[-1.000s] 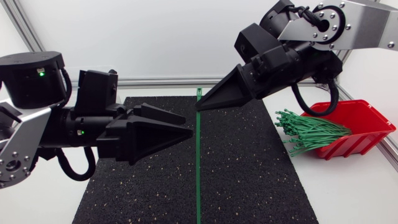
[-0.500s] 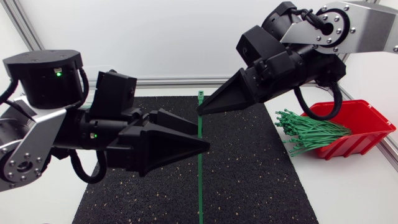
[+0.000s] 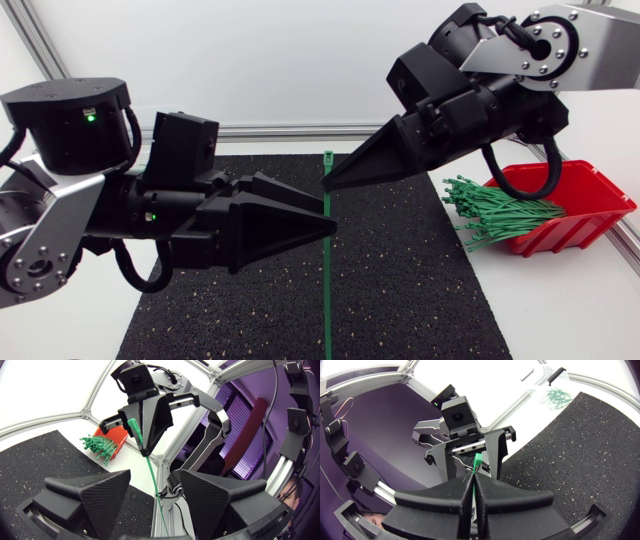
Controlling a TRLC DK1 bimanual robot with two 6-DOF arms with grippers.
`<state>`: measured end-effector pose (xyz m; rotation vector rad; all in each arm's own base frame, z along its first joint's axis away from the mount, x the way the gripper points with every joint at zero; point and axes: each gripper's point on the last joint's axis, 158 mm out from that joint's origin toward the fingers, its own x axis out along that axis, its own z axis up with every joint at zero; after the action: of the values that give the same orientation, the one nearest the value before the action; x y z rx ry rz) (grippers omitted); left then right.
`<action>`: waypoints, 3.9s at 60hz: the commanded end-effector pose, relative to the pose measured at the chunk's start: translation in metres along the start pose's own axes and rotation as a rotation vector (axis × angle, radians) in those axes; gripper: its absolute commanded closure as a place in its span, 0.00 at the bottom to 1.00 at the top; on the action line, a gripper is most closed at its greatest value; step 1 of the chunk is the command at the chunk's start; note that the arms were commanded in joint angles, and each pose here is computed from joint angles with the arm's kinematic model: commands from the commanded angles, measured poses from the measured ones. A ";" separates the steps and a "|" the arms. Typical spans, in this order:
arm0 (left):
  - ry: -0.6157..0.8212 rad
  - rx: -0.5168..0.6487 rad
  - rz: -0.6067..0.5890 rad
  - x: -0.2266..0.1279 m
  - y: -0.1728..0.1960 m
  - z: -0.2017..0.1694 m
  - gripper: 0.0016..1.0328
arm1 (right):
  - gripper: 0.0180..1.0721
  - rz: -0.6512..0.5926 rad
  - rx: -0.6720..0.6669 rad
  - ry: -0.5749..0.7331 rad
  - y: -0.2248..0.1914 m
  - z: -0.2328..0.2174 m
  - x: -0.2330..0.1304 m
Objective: Take a green cable tie from the red box, thread the tail through the head to close it, then place it in the transparent bin on the left.
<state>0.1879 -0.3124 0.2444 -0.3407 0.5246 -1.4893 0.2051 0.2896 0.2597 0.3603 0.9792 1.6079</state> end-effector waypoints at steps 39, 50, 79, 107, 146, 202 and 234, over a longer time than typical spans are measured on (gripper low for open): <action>-0.030 -0.021 0.004 -0.001 0.002 0.014 0.78 | 0.94 -0.018 -0.024 0.023 0.003 -0.012 0.005; -0.031 -0.032 0.009 0.000 0.004 0.015 0.89 | 0.94 -0.018 -0.027 0.025 0.004 -0.012 0.005; -0.033 -0.031 0.010 0.000 0.003 0.015 0.96 | 0.94 -0.031 -0.042 0.035 0.003 -0.017 0.008; -0.039 -0.030 0.020 -0.003 0.005 0.017 0.96 | 0.54 -0.101 -0.122 0.001 0.002 -0.020 -0.002; -0.049 -0.027 0.027 -0.006 0.005 0.020 0.96 | 0.58 -0.151 -0.166 0.050 -0.022 -0.048 0.010; -0.044 -0.034 0.023 -0.004 0.005 0.021 0.96 | 0.95 -0.193 -0.263 0.025 -0.020 -0.041 0.019; -0.077 -0.028 0.031 -0.011 0.003 0.034 0.58 | 0.95 -0.192 -0.242 0.034 -0.021 -0.046 0.021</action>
<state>0.2062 -0.3056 0.2496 -0.4010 0.5396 -1.4196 0.1880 0.2915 0.2178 0.0576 0.7716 1.5431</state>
